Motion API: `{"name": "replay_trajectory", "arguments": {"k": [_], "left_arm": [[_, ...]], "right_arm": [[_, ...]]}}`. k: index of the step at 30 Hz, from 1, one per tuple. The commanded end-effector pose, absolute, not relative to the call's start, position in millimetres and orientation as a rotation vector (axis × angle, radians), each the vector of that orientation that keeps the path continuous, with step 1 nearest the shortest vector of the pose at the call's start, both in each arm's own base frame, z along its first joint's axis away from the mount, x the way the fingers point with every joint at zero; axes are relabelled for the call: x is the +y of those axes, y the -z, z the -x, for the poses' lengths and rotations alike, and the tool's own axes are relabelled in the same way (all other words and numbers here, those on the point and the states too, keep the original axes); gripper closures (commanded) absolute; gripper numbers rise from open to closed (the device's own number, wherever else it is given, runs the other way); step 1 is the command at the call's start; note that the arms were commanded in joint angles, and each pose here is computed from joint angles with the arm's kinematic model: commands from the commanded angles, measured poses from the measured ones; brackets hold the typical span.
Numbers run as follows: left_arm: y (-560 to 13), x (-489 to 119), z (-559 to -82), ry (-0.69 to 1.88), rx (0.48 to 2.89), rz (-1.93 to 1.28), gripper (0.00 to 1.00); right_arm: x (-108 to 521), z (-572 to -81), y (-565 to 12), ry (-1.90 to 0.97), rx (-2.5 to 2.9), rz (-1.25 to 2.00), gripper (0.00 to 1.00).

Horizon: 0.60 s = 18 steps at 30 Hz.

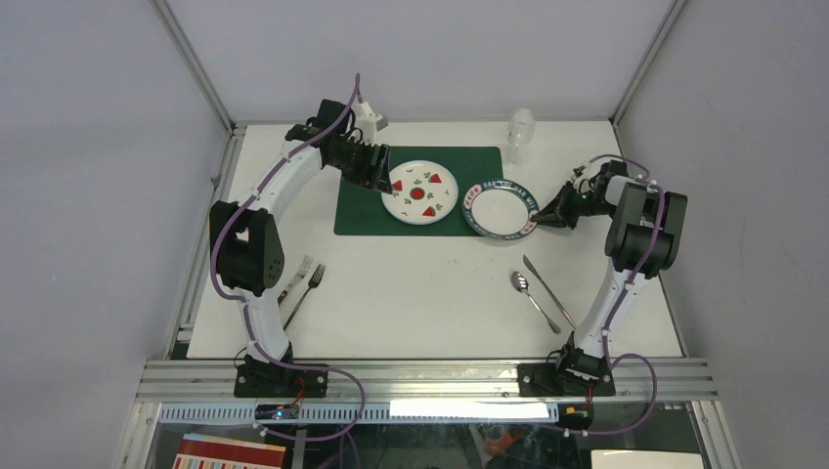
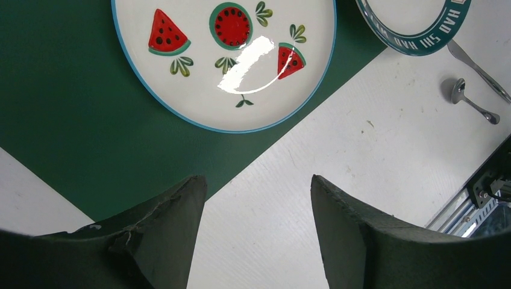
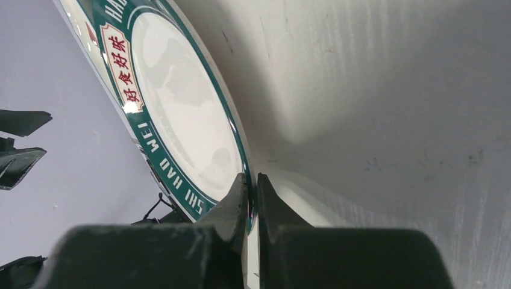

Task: Set the dinner table for one person
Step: Pick up the plate from the napkin.

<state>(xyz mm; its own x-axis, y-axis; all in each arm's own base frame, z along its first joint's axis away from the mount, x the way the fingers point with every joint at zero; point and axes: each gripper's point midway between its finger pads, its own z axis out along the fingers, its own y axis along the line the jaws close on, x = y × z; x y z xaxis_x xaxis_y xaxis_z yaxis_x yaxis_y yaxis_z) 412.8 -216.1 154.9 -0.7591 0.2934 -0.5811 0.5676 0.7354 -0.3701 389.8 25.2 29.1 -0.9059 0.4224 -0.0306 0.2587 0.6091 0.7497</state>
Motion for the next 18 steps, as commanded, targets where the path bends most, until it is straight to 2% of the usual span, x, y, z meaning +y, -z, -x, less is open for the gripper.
{"name": "replay_trajectory", "arguments": {"k": [1,7,18], "left_arm": [[-175.9,-224.9,-411.4,0.782,2.365,-0.682,0.34],[-172.3,-223.6,-409.3,0.777,2.372,-0.686,0.34],[-176.0,-221.4,-410.6,0.755,2.365,-0.680,0.34]], "right_arm": [[28.1,-403.3,-44.1,-1.165,2.579,-0.494,1.00],[30.1,-401.6,-67.5,-1.168,2.530,-0.394,1.00],[41.0,-391.7,-156.7,-1.162,2.370,-0.250,1.00]]}}
